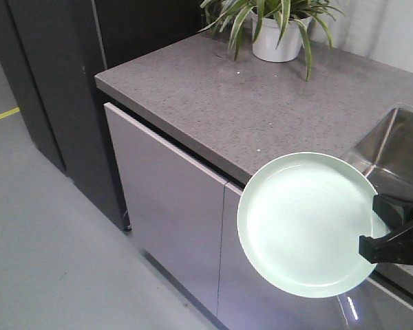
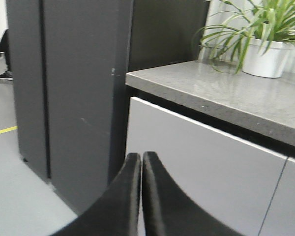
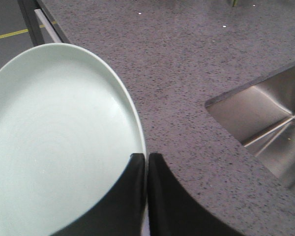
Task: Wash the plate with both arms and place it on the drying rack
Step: 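Drive along the counter to the sink holding the plate in the right gripper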
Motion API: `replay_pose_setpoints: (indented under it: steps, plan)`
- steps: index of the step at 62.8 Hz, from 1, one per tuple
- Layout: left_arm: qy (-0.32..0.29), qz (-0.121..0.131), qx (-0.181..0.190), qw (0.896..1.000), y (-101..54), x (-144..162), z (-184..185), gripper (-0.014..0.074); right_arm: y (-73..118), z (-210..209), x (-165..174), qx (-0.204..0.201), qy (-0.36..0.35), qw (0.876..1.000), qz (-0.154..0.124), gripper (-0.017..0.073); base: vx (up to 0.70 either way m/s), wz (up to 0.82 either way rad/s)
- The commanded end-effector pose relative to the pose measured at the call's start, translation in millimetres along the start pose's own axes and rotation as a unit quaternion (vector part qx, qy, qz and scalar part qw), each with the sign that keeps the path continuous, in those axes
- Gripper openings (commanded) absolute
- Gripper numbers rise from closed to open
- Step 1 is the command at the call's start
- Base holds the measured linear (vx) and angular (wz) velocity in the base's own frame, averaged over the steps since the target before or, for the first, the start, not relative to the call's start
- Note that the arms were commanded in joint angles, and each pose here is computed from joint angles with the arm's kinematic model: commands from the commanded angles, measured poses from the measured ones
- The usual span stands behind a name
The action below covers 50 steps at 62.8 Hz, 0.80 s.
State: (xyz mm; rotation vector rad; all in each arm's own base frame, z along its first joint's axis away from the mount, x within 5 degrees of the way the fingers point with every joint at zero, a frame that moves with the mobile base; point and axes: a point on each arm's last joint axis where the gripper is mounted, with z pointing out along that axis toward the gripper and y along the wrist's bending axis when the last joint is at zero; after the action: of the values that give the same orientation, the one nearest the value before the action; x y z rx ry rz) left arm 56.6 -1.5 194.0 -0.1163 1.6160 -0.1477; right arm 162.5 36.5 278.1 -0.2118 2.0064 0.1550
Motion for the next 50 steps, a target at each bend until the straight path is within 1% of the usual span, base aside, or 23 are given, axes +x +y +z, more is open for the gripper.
replay_pose_setpoints:
  steps: [1, 50]
  plan:
    - [-0.035, -0.008, 0.006, 0.999, -0.3, -2.1, -0.6, -0.0006, -0.7, -5.2, -17.5, 0.003, -0.058, 0.998, -0.004, -0.0008, 0.09, -0.33]
    - [-0.035, -0.008, 0.006, 0.999, -0.3, -2.1, -0.6, -0.0006, -0.7, -5.2, -17.4, 0.003, -0.058, 0.998, -0.004, -0.0008, 0.08, -0.32]
